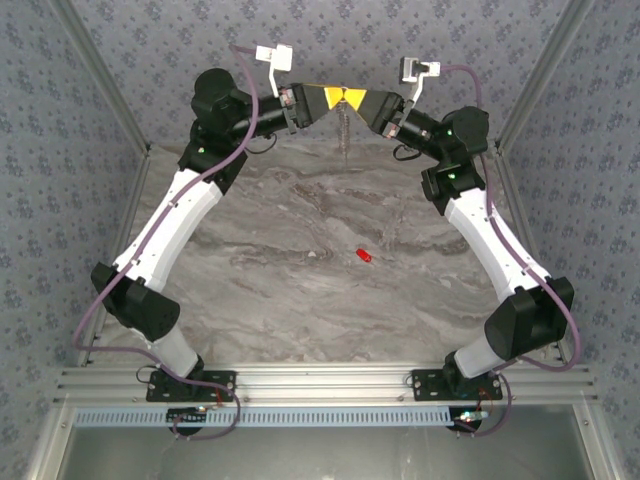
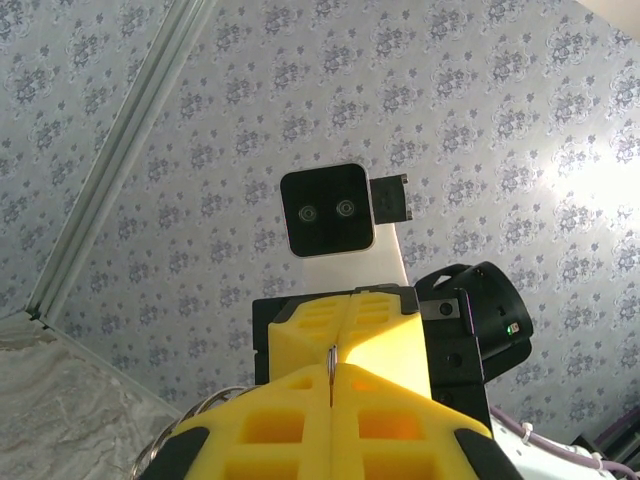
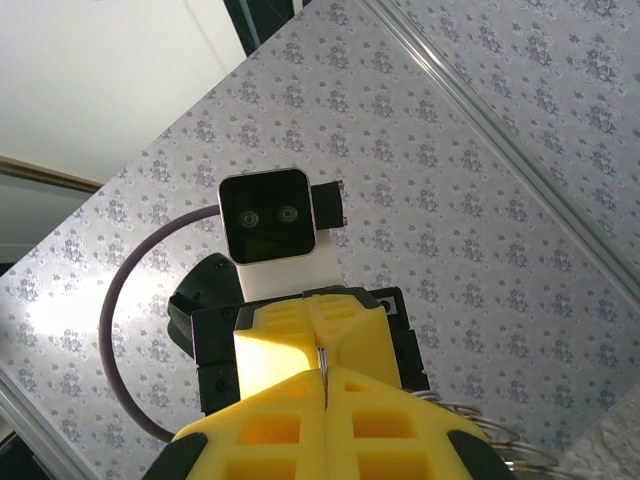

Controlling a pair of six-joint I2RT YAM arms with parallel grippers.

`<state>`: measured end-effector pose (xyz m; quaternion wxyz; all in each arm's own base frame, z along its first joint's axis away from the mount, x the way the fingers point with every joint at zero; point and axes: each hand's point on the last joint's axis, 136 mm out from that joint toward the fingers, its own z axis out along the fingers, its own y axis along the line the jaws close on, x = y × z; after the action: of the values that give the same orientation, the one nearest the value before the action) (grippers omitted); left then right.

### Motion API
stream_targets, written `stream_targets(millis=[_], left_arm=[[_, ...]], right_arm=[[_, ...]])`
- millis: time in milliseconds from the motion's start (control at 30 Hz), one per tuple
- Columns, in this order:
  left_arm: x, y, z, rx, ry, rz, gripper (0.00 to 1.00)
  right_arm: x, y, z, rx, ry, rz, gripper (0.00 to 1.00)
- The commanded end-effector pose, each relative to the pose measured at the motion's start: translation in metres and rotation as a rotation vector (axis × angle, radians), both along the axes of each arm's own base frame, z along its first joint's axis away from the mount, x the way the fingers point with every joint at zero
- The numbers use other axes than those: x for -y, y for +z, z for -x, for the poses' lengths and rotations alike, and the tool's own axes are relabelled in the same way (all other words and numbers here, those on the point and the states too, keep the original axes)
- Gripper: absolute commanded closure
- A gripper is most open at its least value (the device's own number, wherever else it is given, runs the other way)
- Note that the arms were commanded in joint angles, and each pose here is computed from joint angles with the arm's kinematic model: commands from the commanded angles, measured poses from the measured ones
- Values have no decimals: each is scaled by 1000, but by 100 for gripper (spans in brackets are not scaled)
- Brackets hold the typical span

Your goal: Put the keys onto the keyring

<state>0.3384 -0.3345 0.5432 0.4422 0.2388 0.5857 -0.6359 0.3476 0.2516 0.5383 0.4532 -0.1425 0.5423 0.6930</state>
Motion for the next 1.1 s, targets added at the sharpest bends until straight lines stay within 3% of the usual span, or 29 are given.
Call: stream_targets(millis=[0, 67, 167, 533, 767, 1067], left_arm=[[0, 6, 8, 67, -3, -2, 100], [-2, 6, 10, 97, -1, -21, 100], [-4, 6, 17, 159, -13, -60, 100], [-12, -6, 33, 390, -20, -162, 100], [-12, -6, 36, 388, -63, -168, 100], [-9, -2, 39, 376, -111, -164, 100]], right_arm=[[15, 14, 3, 45, -29, -31, 85], [30, 12, -1, 34, -66, -29, 74], [49, 7, -5, 14, -117, -17, 66], [37, -6, 12, 14, -90, 109, 53], [14, -17, 28, 47, -58, 247, 53], [4, -18, 27, 58, -46, 275, 55]])
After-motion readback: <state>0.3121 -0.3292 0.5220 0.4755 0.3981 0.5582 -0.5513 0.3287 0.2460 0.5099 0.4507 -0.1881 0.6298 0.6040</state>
